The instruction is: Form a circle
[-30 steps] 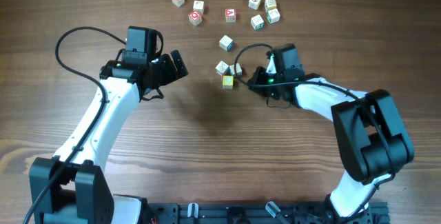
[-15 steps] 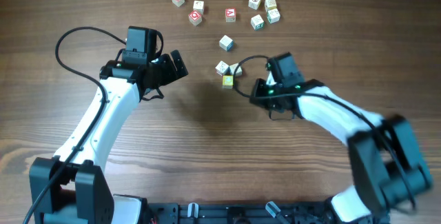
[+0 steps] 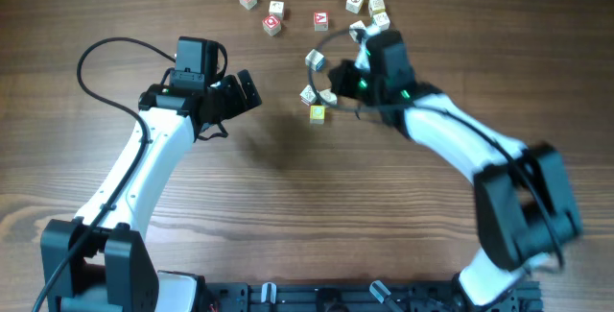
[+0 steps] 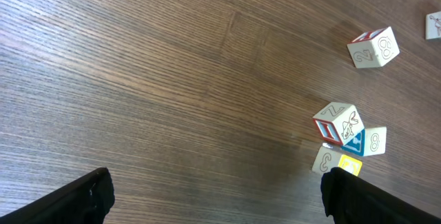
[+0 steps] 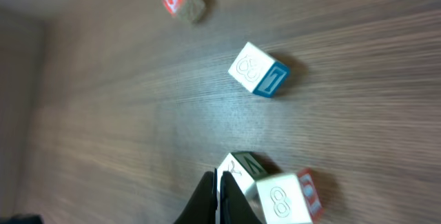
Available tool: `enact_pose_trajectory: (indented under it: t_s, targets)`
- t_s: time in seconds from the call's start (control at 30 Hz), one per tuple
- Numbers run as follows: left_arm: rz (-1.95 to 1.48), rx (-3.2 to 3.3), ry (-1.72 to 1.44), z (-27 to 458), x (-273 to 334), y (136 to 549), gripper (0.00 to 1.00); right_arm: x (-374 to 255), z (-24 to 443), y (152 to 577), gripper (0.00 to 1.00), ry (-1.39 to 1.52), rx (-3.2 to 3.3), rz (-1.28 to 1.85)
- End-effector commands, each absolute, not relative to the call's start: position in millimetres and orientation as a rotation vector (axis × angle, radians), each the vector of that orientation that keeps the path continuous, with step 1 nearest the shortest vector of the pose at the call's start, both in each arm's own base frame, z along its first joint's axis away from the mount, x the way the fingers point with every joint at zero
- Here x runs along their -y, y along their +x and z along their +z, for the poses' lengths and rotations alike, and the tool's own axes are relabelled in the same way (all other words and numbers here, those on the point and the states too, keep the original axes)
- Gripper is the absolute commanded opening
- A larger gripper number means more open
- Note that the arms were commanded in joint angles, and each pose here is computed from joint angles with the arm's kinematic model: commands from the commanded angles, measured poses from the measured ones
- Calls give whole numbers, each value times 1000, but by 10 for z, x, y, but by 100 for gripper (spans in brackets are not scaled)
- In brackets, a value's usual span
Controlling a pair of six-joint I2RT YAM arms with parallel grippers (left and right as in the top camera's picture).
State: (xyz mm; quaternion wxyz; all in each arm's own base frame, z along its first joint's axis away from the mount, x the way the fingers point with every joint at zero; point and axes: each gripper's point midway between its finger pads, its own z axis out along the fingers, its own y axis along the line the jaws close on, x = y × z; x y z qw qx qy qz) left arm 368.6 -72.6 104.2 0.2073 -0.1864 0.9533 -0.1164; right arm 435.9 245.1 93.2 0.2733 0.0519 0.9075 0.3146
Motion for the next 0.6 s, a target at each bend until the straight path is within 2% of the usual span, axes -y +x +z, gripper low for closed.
enact_pose_trajectory:
  t_s: [0.0,0.23,0.4,0.57]
  targets:
    - [-304,-2655,-500,1040,699,3687,100,-2840,1126,4633,5,19,-2446,890]
    - [-304,-2655,-500,1040,699,3687,100,-3200,1115,4792,5,-29,-2518,963]
    - [-304,-2655,-500,1040,699,3687,100,-3370,820,4645,5,-41,-2606,1003]
    - [-304,-2655,-500,1040,699,3687,100,-3375,556,4377,5,-35,-2732,822]
